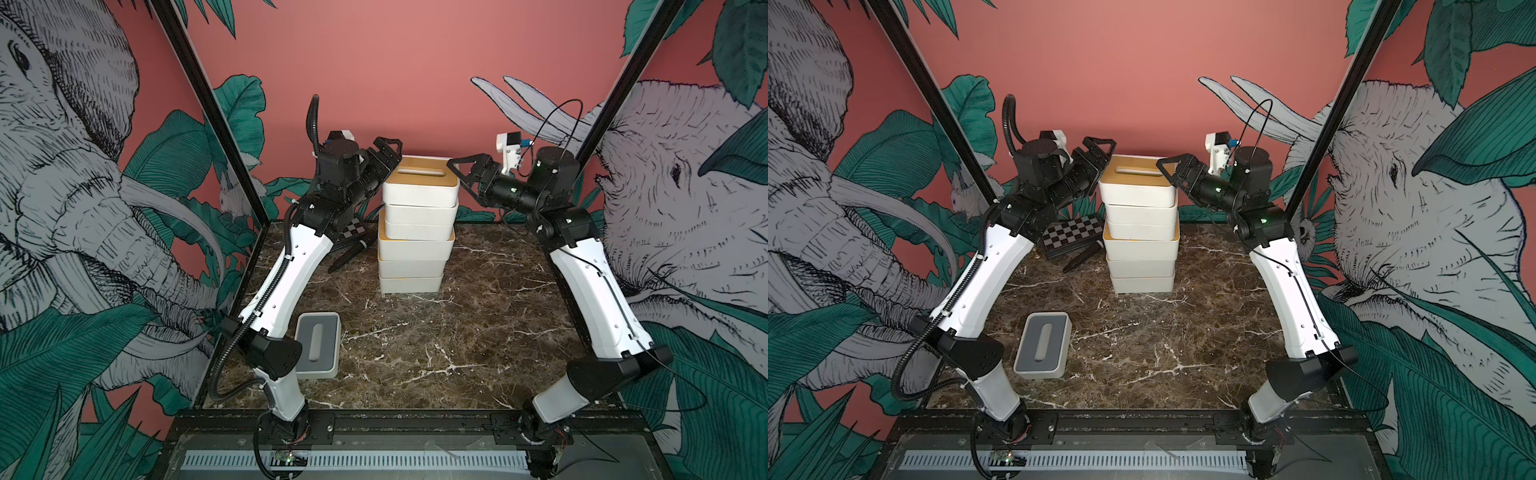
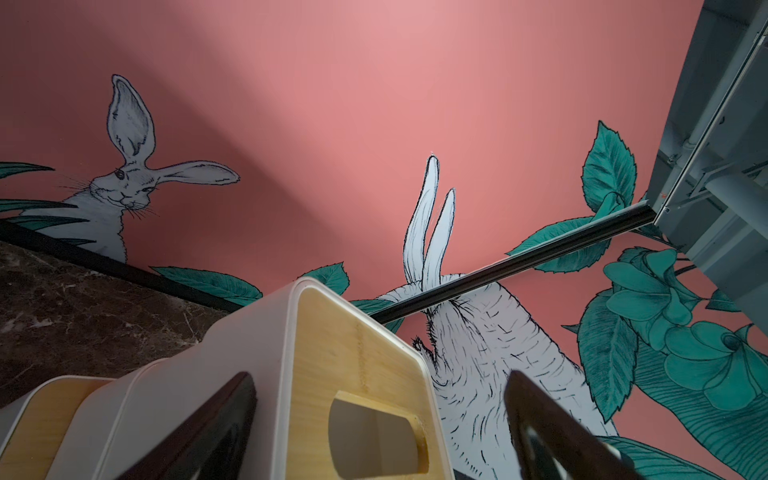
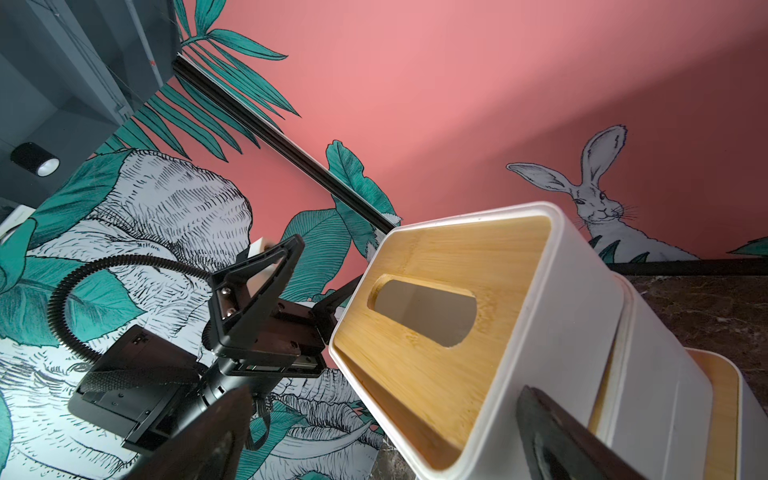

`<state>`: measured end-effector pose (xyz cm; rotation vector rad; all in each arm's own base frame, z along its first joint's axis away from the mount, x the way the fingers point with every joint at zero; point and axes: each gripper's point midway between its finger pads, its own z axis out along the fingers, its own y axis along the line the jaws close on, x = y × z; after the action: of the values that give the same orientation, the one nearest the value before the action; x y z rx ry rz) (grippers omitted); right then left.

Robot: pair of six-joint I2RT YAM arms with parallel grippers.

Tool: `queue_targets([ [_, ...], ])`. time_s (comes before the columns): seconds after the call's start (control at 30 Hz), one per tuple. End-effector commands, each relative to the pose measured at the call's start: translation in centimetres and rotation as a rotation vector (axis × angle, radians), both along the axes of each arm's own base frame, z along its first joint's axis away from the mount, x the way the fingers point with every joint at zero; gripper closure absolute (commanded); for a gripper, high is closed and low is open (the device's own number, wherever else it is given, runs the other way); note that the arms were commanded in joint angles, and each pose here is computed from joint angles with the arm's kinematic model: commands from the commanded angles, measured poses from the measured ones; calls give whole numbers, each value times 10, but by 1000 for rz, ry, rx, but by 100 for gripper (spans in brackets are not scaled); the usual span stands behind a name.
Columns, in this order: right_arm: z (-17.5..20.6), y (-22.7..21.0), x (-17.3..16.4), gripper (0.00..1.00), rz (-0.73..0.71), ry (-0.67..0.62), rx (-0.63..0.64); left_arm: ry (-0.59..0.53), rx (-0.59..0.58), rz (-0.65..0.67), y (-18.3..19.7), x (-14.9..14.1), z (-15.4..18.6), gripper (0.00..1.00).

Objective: Stack the tissue boxes
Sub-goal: Place the tissue box at the tissue box.

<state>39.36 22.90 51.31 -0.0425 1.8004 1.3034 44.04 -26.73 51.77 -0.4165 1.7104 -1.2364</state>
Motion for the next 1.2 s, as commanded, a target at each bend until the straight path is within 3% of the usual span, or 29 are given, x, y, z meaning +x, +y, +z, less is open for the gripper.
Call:
queue_targets([
  [0.0, 16, 1, -6, 1, 2, -59, 3, -60, -49, -70, -6, -23, 29, 5],
  [0.6, 12, -16, 4, 1, -58, -31, 17, -54, -45, -68, -3, -27, 27, 5],
  [1.17, 17, -10, 0, 1, -12, -32, 37, -85, -26, -3, 17, -36, 36, 4],
])
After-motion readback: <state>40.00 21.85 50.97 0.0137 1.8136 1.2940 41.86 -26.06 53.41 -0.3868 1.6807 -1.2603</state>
